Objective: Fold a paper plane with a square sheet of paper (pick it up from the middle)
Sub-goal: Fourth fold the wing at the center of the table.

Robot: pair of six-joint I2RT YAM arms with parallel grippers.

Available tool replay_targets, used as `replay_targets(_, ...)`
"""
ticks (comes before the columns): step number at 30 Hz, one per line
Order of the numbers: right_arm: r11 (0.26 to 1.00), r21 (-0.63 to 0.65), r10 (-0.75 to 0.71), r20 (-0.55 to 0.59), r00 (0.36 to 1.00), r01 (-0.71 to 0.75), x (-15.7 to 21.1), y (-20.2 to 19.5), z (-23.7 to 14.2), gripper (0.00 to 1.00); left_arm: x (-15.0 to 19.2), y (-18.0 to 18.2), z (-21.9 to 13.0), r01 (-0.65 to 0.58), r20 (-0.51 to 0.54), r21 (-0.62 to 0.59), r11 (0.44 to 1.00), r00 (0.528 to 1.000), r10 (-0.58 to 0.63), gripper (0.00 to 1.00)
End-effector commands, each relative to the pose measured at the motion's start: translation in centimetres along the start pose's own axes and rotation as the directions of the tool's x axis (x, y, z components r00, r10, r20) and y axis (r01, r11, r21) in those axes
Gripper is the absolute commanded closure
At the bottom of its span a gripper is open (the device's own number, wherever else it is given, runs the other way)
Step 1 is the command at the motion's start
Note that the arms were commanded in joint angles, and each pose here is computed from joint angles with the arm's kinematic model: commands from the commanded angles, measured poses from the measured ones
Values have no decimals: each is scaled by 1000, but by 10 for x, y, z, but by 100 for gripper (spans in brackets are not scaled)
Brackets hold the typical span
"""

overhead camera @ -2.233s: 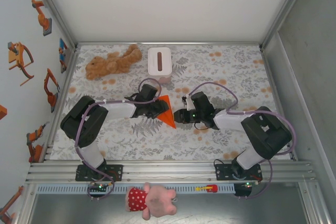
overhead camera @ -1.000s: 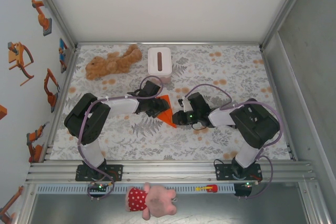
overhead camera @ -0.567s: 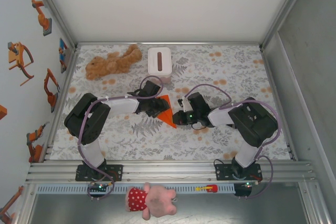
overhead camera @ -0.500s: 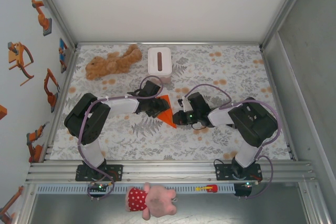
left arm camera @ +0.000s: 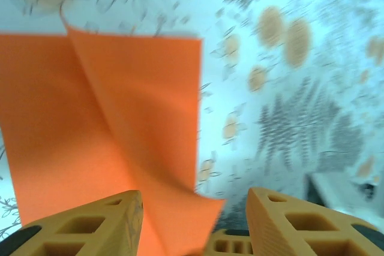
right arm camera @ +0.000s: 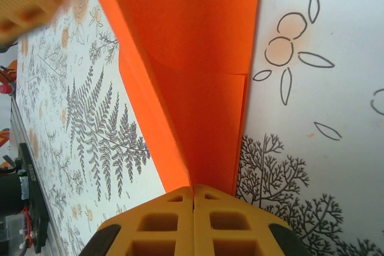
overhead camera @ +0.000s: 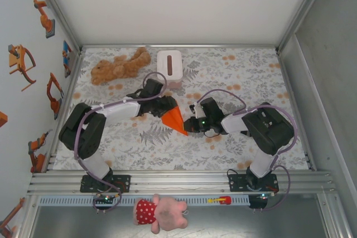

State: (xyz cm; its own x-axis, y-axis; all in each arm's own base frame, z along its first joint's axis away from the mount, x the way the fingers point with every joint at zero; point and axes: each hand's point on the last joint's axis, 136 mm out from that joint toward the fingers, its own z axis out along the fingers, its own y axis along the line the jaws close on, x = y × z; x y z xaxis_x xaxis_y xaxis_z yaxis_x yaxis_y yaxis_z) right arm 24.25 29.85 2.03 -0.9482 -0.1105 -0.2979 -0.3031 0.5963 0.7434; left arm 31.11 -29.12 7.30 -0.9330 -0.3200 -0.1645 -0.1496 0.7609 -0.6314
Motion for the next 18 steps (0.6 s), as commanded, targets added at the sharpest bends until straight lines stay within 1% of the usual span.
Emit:
replay_targets(1, 996, 68, 67, -71, 995, -62, 20, -21, 9, 95, -4, -21, -14, -61, 34, 135, 989, 998, 57, 53)
replay_targets(4, 994, 73, 82, -69, 994, -77, 19, -24, 9, 95, 3, -23, -15, -66, 30, 190, 979, 998, 62, 60)
replay_targets(9, 993, 66, 102, -59, 993, -98, 15, -23, 11, 95, 19, -27, -6, -40, -31, 294, 955, 998, 51, 72)
replay_targets(13, 992, 64, 117, -57, 992, -113, 16, -25, 12, 95, 20, -26, -8, -38, -22, 330, 943, 999, 48, 73)
replay_targets(16, 990, 62, 129, -57, 990, -125, 19, -27, 11, 95, 19, -32, -19, -67, 9, 365, 929, 998, 68, 73)
replay_targets(18, 990, 54, 132, -51, 990, -129, 18, -28, 10, 96, 19, -33, -23, -94, 23, 368, 925, 995, 92, 73)
